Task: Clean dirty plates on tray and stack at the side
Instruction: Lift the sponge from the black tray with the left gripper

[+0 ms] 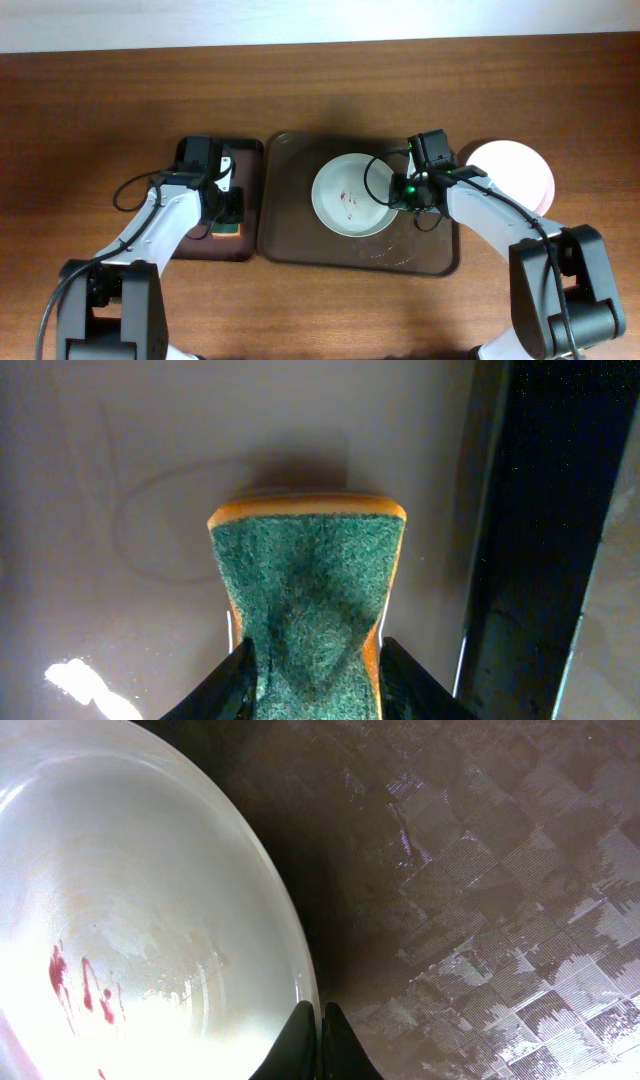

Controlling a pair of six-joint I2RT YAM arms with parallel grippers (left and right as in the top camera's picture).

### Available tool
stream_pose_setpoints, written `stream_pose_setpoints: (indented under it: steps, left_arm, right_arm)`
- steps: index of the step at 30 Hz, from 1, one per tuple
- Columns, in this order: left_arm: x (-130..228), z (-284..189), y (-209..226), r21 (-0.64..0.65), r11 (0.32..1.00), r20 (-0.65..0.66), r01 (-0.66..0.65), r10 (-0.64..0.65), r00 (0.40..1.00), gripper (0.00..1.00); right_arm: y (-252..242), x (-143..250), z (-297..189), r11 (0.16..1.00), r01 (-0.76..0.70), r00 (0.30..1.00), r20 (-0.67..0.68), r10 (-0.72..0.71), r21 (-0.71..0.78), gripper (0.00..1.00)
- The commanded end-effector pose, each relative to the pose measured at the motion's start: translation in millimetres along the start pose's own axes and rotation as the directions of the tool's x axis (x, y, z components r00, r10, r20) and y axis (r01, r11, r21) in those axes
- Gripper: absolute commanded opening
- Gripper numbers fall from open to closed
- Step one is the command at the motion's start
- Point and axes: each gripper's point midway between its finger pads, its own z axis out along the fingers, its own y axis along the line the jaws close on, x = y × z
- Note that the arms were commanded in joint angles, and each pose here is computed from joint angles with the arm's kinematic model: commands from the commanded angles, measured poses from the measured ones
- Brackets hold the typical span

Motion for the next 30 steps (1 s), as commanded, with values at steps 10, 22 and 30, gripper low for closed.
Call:
stream_pose_setpoints:
  steps: [10, 22, 30]
  left_arm:
    - [8.9, 17.3, 4.1, -0.017, 1.000, -0.045, 0.021, -0.022, 0.999, 0.02]
    - [-66.5, -107.9, -5.2, 0.028, 1.000, 0.372, 0.009, -0.019, 0.928, 0.00]
    - [-86.2, -201.9, -9.2, 0.056, 0.998, 0.639, -0.013, -0.026, 0.768, 0.00]
  right_arm:
    - [1.1, -4.0, -4.7, 1.000, 0.006, 1.000, 0.020, -0.006, 0.011, 0.04]
    - [0.7, -4.3, -4.8, 1.000, 0.005, 1.000, 0.021, -0.006, 0.011, 0.04]
    - [0.9, -4.3, -4.8, 1.000, 0.010, 1.000, 0.021, -0.010, 0.011, 0.04]
